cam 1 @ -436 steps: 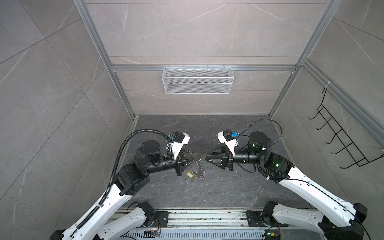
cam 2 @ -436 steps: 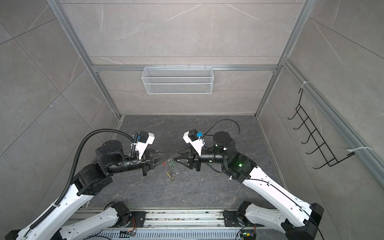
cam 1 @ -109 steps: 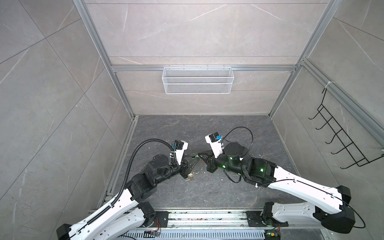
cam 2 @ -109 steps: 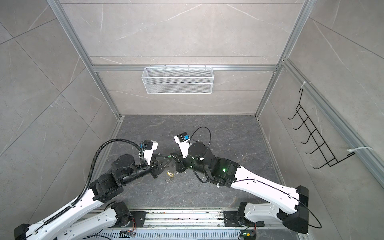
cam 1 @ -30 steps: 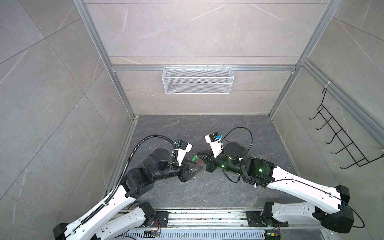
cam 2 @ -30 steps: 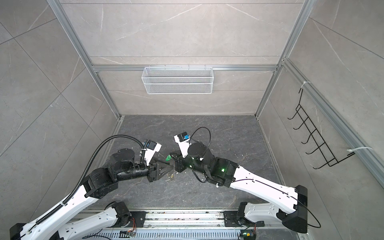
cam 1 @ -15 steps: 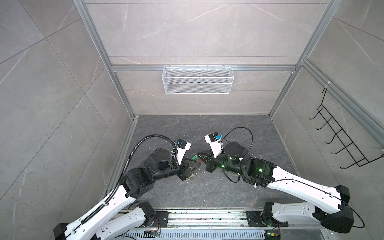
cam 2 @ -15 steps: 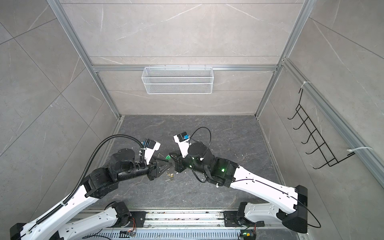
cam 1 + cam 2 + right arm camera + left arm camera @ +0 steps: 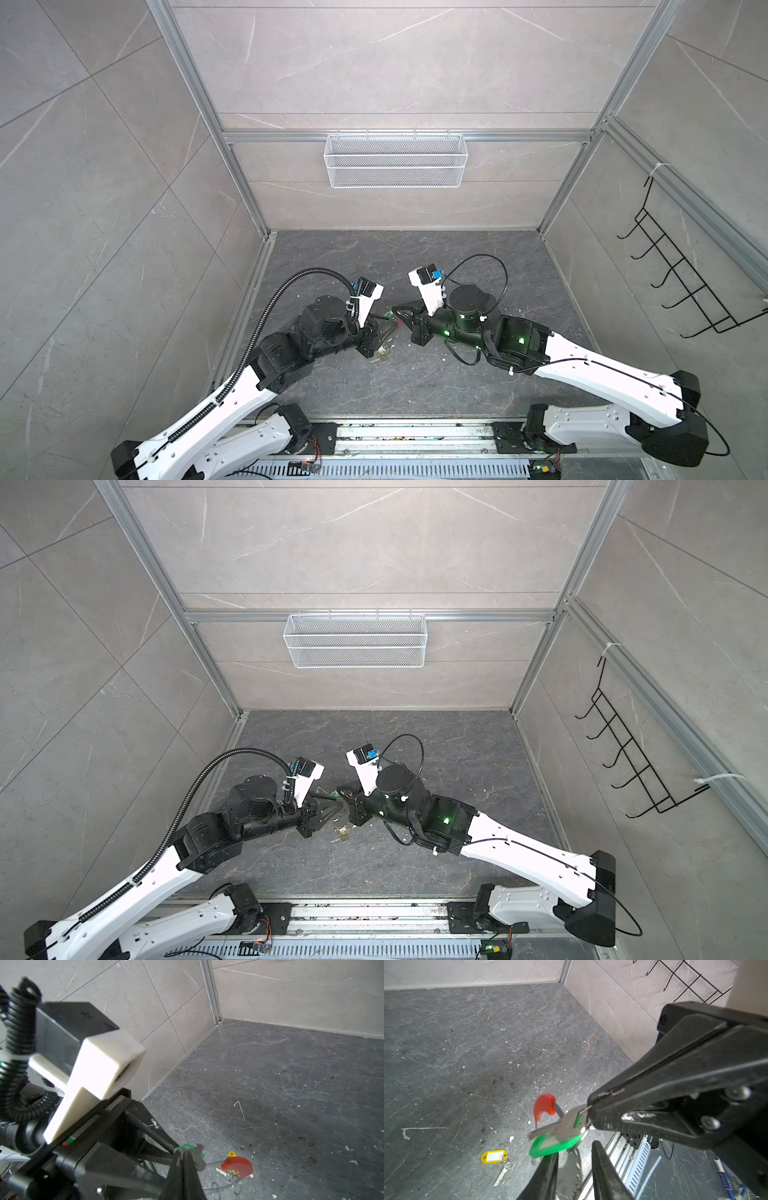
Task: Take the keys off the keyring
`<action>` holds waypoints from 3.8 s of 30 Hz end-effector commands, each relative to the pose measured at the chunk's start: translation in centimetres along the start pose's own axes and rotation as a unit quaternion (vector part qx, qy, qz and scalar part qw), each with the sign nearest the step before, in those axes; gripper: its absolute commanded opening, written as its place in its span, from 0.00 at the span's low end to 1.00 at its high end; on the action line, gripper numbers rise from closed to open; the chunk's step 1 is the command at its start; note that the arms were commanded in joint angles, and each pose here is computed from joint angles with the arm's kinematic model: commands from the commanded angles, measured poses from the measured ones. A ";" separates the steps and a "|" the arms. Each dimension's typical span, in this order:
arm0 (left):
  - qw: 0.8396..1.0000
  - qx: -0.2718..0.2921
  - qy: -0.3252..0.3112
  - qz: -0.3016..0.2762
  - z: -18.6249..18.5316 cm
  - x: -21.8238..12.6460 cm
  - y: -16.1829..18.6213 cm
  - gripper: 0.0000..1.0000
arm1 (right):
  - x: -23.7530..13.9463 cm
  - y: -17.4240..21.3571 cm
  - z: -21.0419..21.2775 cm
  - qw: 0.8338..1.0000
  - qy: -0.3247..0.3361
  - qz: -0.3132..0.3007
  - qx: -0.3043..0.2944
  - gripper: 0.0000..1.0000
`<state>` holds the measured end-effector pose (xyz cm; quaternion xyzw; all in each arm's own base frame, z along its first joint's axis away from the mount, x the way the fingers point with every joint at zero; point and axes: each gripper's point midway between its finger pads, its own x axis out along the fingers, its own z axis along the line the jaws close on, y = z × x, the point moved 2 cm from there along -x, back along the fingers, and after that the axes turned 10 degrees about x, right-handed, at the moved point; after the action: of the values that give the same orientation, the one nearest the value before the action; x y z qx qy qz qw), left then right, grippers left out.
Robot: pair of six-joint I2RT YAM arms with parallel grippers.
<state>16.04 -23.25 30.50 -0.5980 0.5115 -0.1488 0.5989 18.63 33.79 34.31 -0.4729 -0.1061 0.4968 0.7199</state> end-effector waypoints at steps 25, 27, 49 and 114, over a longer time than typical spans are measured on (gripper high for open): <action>0.997 0.022 -0.043 -0.060 1.1 -0.9 -1.8 0.02 | -0.2 -0.6 0.2 0.999 -0.010 -0.017 0.029 0.00; 0.997 0.020 -0.043 -0.063 1.1 -1.1 -1.9 0.00 | -0.3 -0.7 0.1 0.999 -0.007 -0.020 0.030 0.00; 0.994 0.007 0.028 -0.106 -1.1 -2.1 -2.9 0.00 | -0.7 0.2 -0.1 0.999 -0.032 -0.036 0.006 0.00; 0.987 0.101 0.097 -0.079 -4.0 -3.6 -3.7 0.26 | -2.8 -0.9 2.9 0.992 -0.105 0.019 -0.072 0.00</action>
<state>13.63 -23.14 35.08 -0.5703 0.4946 -0.2721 0.5968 15.90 33.21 35.74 -0.4708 -0.1919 0.5580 0.6559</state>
